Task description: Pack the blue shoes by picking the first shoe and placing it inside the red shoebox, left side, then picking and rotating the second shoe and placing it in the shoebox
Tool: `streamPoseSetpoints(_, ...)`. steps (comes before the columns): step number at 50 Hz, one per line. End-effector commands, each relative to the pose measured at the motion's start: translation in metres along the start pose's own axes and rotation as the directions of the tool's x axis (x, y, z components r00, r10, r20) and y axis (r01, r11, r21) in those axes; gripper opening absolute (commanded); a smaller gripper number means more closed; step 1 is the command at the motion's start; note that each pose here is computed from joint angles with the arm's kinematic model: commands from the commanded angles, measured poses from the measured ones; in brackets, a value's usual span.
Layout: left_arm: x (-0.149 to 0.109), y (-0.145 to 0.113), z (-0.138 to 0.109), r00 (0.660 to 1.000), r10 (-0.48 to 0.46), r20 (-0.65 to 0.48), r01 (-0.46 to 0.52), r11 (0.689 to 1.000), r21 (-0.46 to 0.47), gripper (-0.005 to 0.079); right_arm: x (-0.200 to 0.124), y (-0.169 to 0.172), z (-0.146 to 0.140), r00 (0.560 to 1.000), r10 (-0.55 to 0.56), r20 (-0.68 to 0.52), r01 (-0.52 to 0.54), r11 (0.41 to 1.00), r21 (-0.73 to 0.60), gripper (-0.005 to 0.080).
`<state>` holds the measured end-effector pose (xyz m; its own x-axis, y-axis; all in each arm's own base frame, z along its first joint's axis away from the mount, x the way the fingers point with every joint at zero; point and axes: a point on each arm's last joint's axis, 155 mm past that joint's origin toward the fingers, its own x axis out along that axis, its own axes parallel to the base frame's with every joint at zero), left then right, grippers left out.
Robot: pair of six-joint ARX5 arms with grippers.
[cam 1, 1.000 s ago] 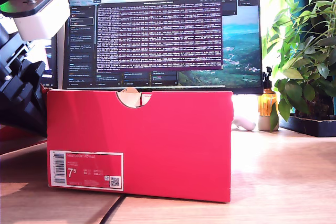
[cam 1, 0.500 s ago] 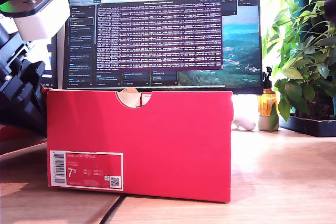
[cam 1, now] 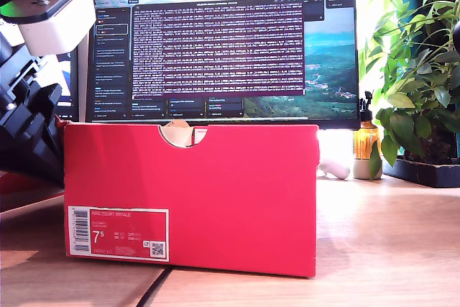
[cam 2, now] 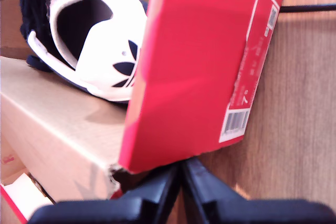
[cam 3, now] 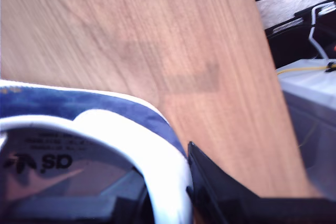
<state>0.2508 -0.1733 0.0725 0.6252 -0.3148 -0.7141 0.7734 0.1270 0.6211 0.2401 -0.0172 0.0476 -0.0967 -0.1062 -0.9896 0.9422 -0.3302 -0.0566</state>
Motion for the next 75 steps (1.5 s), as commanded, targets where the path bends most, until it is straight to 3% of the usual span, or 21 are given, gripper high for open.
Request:
streamPoseSetpoints(1, 0.000, 0.007, 0.007, 1.000, 0.019, 0.021, -0.019, 1.000, -0.011, -0.0018, -0.014, -0.002, 0.000, 0.999, 0.040, -0.007, -0.040, 0.999, -0.027, -0.0012)
streamPoseSetpoints(7, 0.000, 0.007, 0.007, 1.000, 0.019, 0.022, -0.018, 1.000, -0.011, -0.0018, -0.027, -0.013, 0.001, 0.998, 0.057, -0.007, -0.058, 0.996, -0.070, -0.0012)
streamPoseSetpoints(13, 0.000, 0.007, 0.007, 1.000, 0.019, 0.021, -0.019, 1.000, -0.011, -0.0018, -0.045, -0.011, 0.009, 0.989, 0.150, 0.013, -0.145, 0.974, -0.175, -0.0012)
streamPoseSetpoints(22, 0.000, 0.007, 0.007, 1.000, 0.019, 0.021, -0.019, 1.000, -0.011, -0.0018, -0.080, 0.002, 0.017, 0.941, 0.338, -0.004, -0.309, 0.855, -0.417, -0.0012)
streamPoseSetpoints(28, 0.000, 0.007, 0.007, 1.000, 0.019, 0.021, -0.019, 1.000, -0.011, -0.0018, -0.107, 0.009, 0.012, 0.900, 0.432, -0.062, -0.361, 0.657, -0.662, -0.0012)
streamPoseSetpoints(32, 0.000, 0.007, 0.007, 1.000, 0.019, 0.021, -0.019, 1.000, -0.011, -0.0018, -0.122, 0.012, 0.005, 0.875, 0.468, -0.119, -0.363, 0.474, -0.802, -0.0012)
streamPoseSetpoints(38, 0.000, 0.007, 0.007, 1.000, 0.019, 0.021, -0.019, 1.000, -0.011, -0.0018, -0.147, 0.023, -0.006, 0.827, 0.529, -0.191, -0.345, 0.209, -0.915, -0.0012)
streamPoseSetpoints(39, 0.000, 0.007, 0.007, 1.000, 0.019, 0.022, -0.018, 1.000, -0.011, -0.0018, -0.151, 0.025, -0.007, 0.819, 0.540, -0.195, -0.351, 0.202, -0.914, -0.0012)
streamPoseSetpoints(40, 0.000, 0.007, 0.007, 1.000, 0.019, 0.021, -0.019, 1.000, -0.011, -0.0018, -0.156, 0.028, -0.008, 0.807, 0.555, -0.200, -0.326, 0.136, -0.936, -0.0012)
streamPoseSetpoints(45, 0.000, 0.007, 0.007, 1.000, 0.019, 0.021, -0.018, 1.000, -0.011, -0.0018, -0.185, 0.047, -0.013, 0.732, 0.640, -0.233, -0.274, -0.037, -0.961, -0.0012)
streamPoseSetpoints(50, 0.000, 0.007, 0.007, 1.000, 0.019, 0.021, -0.019, 1.000, -0.011, -0.0018, -0.214, 0.064, -0.024, 0.637, 0.714, -0.291, -0.160, -0.246, -0.956, -0.0012)
streamPoseSetpoints(51, 0.000, 0.007, 0.007, 1.000, 0.019, 0.021, -0.018, 1.000, -0.011, -0.0018, -0.220, 0.066, -0.027, 0.617, 0.725, -0.306, -0.166, -0.260, -0.951, -0.0012)
streamPoseSetpoints(54, 0.000, 0.007, 0.007, 1.000, 0.019, 0.021, -0.019, 1.000, -0.011, -0.0018, -0.237, 0.074, -0.035, 0.556, 0.755, -0.347, -0.067, -0.376, -0.924, -0.0012)
streamPoseSetpoints(59, 0.000, 0.007, 0.007, 1.000, 0.019, 0.021, -0.019, 1.000, -0.011, -0.0018, -0.259, 0.079, -0.050, 0.471, 0.771, -0.429, 0.033, -0.501, -0.865, -0.0012)
streamPoseSetpoints(64, 0.000, 0.007, 0.007, 1.000, 0.019, 0.021, -0.019, 1.000, -0.011, -0.0018, -0.277, 0.080, -0.065, 0.398, 0.765, -0.507, 0.115, -0.590, -0.799, -0.0012)
streamPoseSetpoints(75, 0.000, 0.007, 0.007, 1.000, 0.019, 0.021, -0.019, 1.000, -0.011, -0.0018, -0.312, 0.075, -0.095, 0.257, 0.735, -0.627, 0.251, -0.677, -0.691, -0.0012)
